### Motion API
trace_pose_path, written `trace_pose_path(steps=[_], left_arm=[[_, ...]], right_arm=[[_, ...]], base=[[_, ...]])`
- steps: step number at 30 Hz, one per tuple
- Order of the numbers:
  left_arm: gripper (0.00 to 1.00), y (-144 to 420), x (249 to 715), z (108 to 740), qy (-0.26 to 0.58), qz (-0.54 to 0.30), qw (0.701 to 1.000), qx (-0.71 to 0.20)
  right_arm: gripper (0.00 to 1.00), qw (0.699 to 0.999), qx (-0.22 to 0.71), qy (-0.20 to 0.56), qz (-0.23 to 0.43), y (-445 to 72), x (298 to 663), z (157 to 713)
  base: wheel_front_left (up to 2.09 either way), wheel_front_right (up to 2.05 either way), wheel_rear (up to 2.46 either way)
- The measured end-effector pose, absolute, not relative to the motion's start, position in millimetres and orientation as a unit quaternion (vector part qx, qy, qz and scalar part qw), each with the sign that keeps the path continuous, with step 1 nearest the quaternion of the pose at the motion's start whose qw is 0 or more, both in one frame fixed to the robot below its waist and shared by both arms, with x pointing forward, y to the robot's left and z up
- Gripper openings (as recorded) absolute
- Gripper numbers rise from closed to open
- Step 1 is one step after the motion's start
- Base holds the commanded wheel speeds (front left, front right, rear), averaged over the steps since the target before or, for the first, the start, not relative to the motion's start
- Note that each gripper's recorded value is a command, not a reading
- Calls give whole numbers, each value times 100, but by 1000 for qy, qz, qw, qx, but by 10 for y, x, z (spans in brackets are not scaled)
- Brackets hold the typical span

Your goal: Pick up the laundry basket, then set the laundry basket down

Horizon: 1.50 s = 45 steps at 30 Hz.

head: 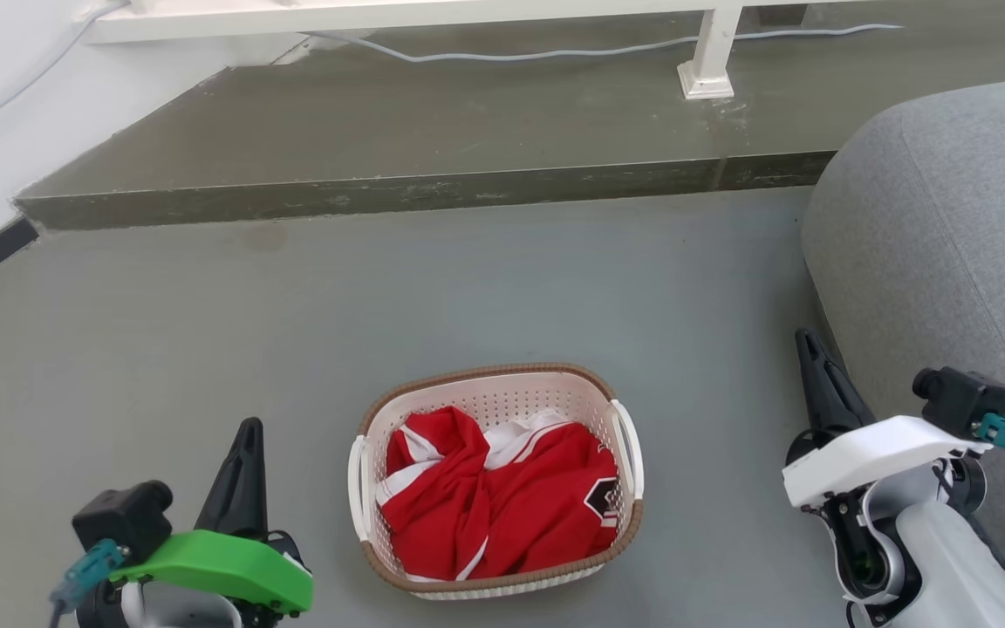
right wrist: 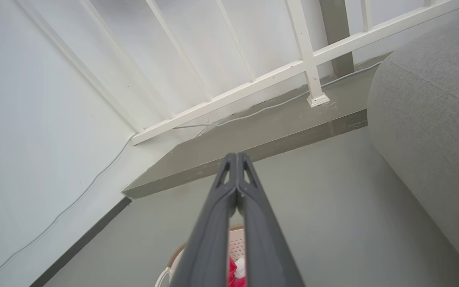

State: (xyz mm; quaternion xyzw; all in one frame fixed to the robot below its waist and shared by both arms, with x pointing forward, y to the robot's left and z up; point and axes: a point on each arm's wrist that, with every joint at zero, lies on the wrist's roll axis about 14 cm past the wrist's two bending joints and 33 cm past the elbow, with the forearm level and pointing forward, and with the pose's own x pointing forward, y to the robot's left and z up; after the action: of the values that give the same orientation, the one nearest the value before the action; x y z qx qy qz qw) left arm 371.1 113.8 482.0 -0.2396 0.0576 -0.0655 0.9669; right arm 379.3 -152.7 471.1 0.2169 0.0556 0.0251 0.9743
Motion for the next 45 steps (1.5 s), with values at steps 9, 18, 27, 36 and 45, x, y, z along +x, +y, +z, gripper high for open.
trace_pose_path(steps=[9, 18, 27, 36, 45], left_arm=[[0, 1222, 3710, 4786, 73, -52, 951, -295], [0, 1319, 3702, 4733, 87, -34, 933, -349], [0, 1407, 3692, 4701, 95, -20, 910, -403], [0, 1491, 3677, 4659, 101, -5, 884, -456], [0, 1572, 3671, 4637, 101, 7, 856, -507]], right_arm=[[0, 959, 277, 63, 10, -1583, 3812, 4717], [0, 939, 336, 70, -4, -1656, 3815, 4709], [0, 916, 394, 71, -15, -1723, 3826, 4722], [0, 889, 451, 69, -23, -1773, 3833, 4735], [0, 860, 506, 65, -26, -1814, 3839, 4759]], base=[[0, 0, 0], [0, 0, 0], [0, 0, 0], [0, 0, 0], [0, 0, 0]])
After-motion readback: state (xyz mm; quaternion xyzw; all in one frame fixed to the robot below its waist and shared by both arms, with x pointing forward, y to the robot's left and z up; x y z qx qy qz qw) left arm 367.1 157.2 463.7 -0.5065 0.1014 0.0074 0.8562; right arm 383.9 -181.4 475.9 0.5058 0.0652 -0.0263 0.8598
